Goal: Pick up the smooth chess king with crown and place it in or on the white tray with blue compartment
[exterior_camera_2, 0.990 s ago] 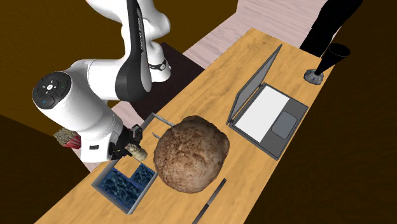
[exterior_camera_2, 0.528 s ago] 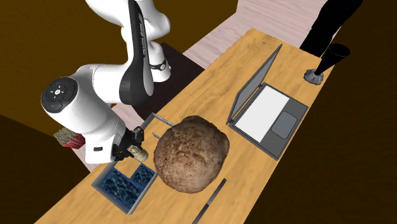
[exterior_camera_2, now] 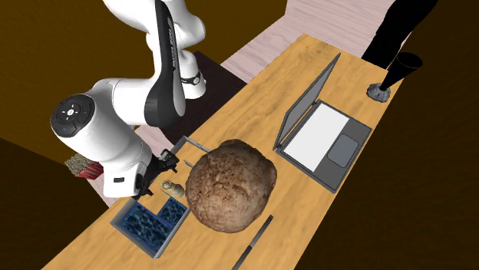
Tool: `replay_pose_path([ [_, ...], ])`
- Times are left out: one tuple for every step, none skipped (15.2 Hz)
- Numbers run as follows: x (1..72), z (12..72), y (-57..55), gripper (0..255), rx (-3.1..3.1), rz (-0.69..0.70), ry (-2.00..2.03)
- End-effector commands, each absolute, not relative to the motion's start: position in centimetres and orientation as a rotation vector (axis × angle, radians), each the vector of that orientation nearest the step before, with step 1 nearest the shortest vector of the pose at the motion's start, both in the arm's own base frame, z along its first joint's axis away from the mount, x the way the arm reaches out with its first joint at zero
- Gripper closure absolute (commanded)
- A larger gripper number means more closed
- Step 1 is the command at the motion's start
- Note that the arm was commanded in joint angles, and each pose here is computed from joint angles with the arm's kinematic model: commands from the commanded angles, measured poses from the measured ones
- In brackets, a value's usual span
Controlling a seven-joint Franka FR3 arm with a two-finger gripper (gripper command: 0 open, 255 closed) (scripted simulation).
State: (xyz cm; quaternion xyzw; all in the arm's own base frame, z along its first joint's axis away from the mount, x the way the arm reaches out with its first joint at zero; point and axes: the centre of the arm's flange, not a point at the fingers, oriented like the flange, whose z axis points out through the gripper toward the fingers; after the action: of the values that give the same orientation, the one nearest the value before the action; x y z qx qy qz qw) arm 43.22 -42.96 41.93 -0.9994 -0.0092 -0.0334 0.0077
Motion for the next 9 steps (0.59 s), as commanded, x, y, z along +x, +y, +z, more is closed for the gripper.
replay_pose_path([
  [43.2, 41.9, -43.0, 0, -3.124, -0.104, -0.029],
  [43.1, 43.2, -43.0, 0, -3.124, -0.104, -0.029],
  [43.0, 44.5, -43.1, 0, -3.124, -0.104, -0.029],
  [43.0, 45.9, -43.1, 0, -3.124, -0.104, -0.029],
  [42.9, 46.9, -43.1, 0, -3.124, -0.104, -0.029],
  [42.9, 46.9, -43.1, 0, -3.124, -0.104, -0.029],
  [42.9, 46.9, -43.1, 0, -3.124, -0.104, -0.029],
  [42.9, 46.9, -43.1, 0, -3.124, -0.104, -0.029],
  [42.9, 46.9, -43.1, 0, -3.124, -0.104, -0.029],
])
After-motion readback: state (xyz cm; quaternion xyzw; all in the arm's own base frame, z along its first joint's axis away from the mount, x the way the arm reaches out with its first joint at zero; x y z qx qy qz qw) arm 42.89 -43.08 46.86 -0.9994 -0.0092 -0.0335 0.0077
